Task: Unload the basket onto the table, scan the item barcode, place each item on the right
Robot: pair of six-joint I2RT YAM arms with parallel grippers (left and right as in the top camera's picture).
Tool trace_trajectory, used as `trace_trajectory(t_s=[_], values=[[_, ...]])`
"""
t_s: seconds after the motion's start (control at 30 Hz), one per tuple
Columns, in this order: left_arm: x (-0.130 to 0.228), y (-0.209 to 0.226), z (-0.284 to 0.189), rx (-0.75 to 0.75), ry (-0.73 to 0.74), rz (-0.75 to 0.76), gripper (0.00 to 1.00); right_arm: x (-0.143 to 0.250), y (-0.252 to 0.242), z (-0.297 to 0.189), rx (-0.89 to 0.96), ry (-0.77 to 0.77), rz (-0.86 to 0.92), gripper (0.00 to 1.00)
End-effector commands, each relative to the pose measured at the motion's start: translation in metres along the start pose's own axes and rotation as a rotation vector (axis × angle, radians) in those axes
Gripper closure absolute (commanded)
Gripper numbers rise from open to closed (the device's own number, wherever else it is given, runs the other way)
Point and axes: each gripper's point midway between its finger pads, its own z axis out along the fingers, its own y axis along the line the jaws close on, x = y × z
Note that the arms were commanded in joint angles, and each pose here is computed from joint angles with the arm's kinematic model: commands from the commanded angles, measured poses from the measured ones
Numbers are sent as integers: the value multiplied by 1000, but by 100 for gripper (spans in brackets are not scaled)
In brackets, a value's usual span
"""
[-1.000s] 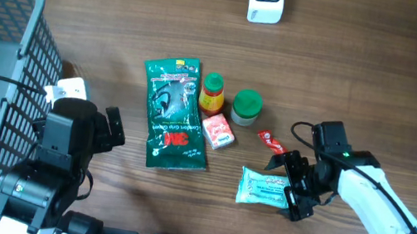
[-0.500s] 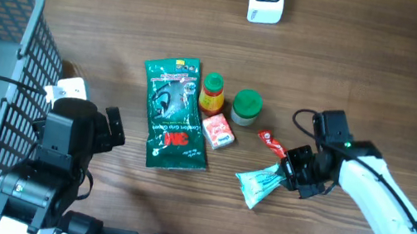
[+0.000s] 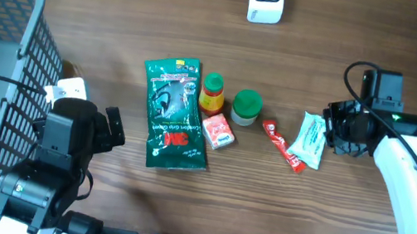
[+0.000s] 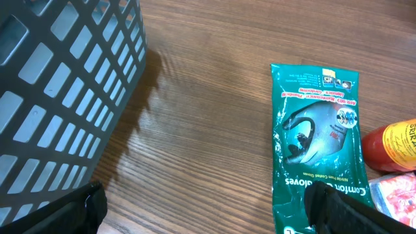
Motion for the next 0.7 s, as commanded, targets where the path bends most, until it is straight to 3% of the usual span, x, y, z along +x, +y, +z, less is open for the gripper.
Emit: trace_trajectory(t_s=[0.0, 0.03, 0.13, 0.27, 0.47, 0.6, 0.63, 0.67], values=[[-1, 0, -1, 7, -3, -18, 0, -14, 7, 3, -1, -71, -162, 55], [-1, 0, -1, 7, -3, -18, 0, -19, 16, 3, -28, -102, -275, 44], [-1, 0, -1, 7, -3, -18, 0, -18, 27, 5, -45, -127, -615, 27], [-1, 0, -1, 7, -3, -18, 0, 8, 25, 26, 20, -103, -771, 18], [-1, 0, -1, 7, -3, -18, 0, 14, -5, 66, 262, -169, -790, 19], [-1, 0, -1, 7, -3, -18, 0, -1, -24, 78, 378, -216, -765, 27], [-1, 0, -1, 7, -4, -18, 0, -1, -27, 82, 396, -209, -769, 35], [-1, 0, -1, 7, -3, -18, 0, -1, -28, 83, 398, -209, -770, 38]])
